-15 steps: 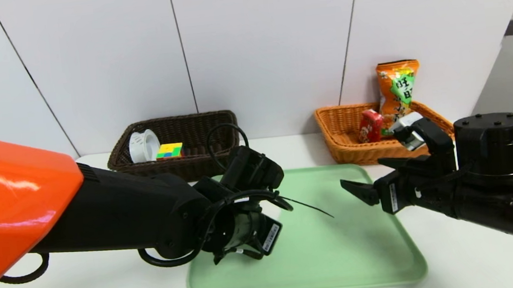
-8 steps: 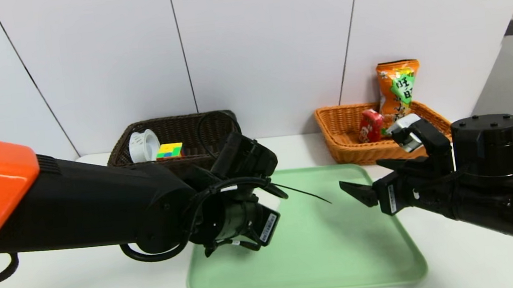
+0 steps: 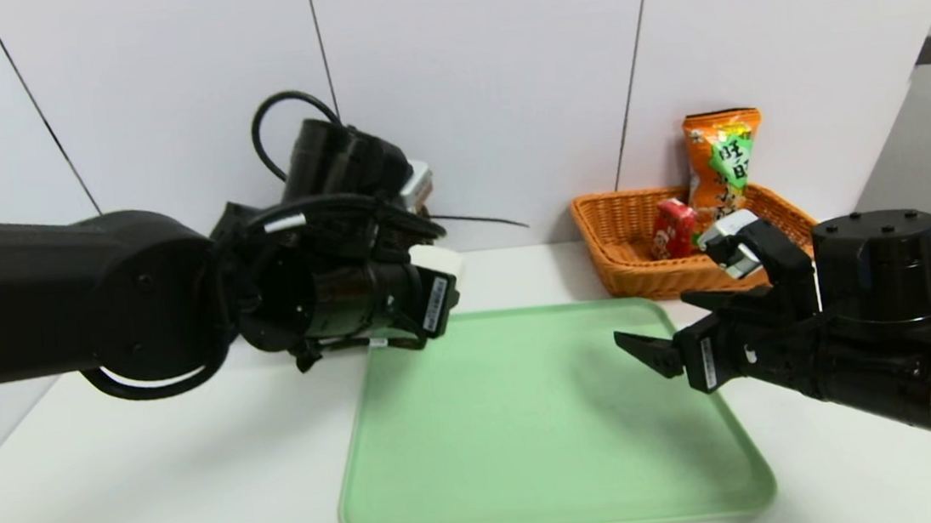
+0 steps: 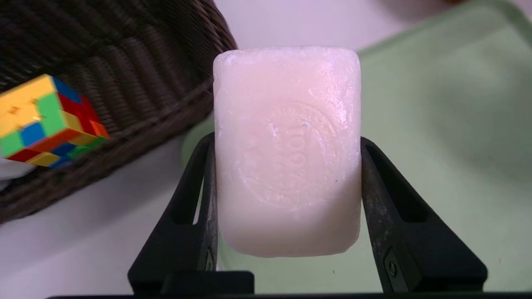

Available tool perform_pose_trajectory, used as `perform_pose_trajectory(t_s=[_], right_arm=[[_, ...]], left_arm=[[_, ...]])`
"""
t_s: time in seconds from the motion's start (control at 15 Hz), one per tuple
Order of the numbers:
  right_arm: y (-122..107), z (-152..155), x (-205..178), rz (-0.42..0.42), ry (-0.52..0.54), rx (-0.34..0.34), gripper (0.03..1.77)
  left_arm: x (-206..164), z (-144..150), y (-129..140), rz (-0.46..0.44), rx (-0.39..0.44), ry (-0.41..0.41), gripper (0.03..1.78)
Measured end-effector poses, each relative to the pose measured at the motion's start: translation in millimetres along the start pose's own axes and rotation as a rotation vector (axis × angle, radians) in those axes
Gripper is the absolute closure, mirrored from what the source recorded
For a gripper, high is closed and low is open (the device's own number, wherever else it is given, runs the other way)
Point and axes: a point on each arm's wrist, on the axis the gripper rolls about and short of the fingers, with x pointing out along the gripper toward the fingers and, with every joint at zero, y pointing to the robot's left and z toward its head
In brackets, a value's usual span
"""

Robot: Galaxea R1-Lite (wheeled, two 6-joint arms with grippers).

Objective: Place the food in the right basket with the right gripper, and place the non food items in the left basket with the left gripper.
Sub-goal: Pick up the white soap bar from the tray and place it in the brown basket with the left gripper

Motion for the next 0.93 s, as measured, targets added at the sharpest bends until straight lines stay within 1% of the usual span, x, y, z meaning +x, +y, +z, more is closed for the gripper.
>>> perform_pose_trajectory(t_s=[0.13,0.27,0.4,0.6,0.93], right_arm=[[0,0,0,-0.001,0.002,-0.003,0.09],[0,-1,0,-0.001,0.003,-0.005,0.09],[0,-1,1,0.0,0.004,-0.007,0.09],[0,0,1,0.0,-0.001,-0.008,0.09],[0,0,1,0.0,0.0,-0.009,0.09]], left_arm=[[-4,18,21,0.048,-0.03,-0.062,0.84],[-2,27,41,0.099,-0.032,-0.101,0.84],[4,30,55,0.137,-0.044,-0.137,0.84],[23,25,71,0.18,-0.043,-0.118,0.84],[62,15,87,0.224,-0.059,-0.091,0.84]])
